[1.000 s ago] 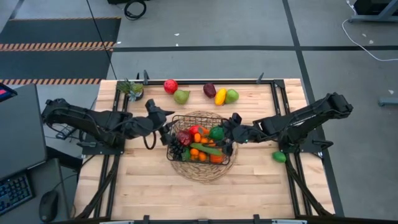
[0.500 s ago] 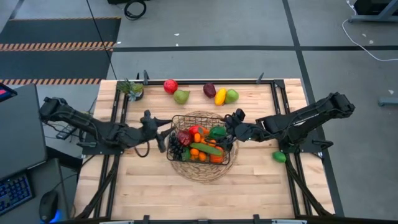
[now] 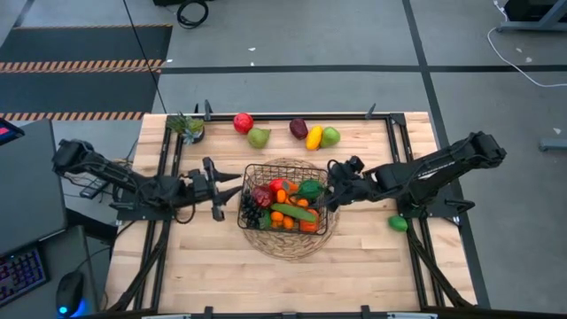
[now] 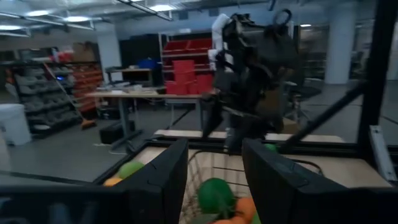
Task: Build produce basket
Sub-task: Adjust the black wire basket
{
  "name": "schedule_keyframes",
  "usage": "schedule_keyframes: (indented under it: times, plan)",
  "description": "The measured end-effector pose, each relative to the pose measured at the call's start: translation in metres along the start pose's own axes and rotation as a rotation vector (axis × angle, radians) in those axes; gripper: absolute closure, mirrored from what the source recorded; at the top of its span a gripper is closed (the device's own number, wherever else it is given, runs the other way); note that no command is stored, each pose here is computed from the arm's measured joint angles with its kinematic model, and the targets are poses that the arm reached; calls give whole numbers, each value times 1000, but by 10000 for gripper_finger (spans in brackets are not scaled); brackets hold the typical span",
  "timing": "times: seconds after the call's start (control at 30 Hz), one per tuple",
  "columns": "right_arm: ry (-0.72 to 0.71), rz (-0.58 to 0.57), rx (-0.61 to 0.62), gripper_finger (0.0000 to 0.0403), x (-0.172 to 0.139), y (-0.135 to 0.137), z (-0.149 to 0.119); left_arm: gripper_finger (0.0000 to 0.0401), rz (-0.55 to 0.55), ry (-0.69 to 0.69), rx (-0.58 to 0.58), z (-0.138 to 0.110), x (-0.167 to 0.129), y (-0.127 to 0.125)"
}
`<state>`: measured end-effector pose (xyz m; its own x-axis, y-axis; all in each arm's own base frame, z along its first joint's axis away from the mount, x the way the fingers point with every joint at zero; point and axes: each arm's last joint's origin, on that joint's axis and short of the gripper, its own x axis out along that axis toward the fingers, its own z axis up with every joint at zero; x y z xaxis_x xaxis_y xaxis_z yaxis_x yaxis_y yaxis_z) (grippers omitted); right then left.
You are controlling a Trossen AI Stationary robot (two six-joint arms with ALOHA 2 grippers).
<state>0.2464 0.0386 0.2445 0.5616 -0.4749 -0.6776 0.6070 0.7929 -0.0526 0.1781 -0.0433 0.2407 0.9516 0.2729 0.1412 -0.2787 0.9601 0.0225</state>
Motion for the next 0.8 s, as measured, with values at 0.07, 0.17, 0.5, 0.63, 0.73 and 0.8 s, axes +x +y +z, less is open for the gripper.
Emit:
schedule_keyframes:
  times: [0.07, 0.17, 0.5, 0.63, 0.73, 0.8]
  plan:
    - [93, -28, 35, 54, 0, -8, -6, 241, 16, -9, 2, -2, 2, 5]
    - [225, -37, 108, 54, -6, -16, -9, 241, -19, -19, 0, -2, 5, 10]
    - [276, -20, 117, 54, -35, -18, 5, 255, -115, -9, -29, -4, 7, 10]
    - [214, 14, 112, 54, -38, -14, 14, 264, -115, -8, -34, -4, 7, 10]
    - [232, -23, 124, 54, -41, -16, 13, 268, -115, -7, -37, -5, 7, 10]
    - [255, -80, 144, 54, -43, -20, 8, 268, -114, -6, -42, -5, 7, 10]
